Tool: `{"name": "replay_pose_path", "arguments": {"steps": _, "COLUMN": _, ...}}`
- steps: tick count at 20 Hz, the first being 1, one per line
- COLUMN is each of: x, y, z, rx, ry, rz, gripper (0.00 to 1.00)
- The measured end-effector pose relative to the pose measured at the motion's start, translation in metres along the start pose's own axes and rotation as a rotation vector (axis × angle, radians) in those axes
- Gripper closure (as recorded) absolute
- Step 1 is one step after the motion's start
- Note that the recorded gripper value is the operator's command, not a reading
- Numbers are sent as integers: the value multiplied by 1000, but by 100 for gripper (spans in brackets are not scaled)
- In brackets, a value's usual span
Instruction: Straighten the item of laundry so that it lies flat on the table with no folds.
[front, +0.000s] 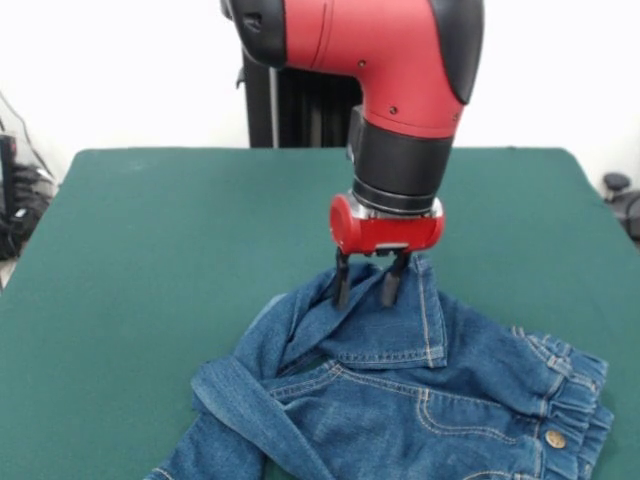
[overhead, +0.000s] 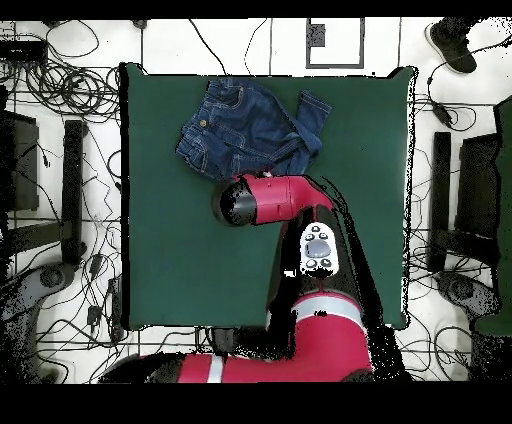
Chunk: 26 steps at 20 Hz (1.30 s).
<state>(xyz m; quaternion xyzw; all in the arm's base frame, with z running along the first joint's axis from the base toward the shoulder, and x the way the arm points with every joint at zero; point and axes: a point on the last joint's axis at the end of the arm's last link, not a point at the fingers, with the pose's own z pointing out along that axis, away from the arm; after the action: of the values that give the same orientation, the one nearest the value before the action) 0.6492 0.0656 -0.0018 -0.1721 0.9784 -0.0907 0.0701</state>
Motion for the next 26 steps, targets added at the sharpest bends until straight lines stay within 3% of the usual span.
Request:
{"name": "replay_pose_path", "arguments": {"steps": 12, "x": 8, "y": -5, "z": 3, "rx": 86, "ry": 37, "rz": -48, "gripper": 0}}
{"name": "replay_pose_path", "arguments": {"steps": 26, "x": 15, "y": -15, "z": 35, "rx": 112, "ry": 61, "rz": -57, "gripper": 0}}
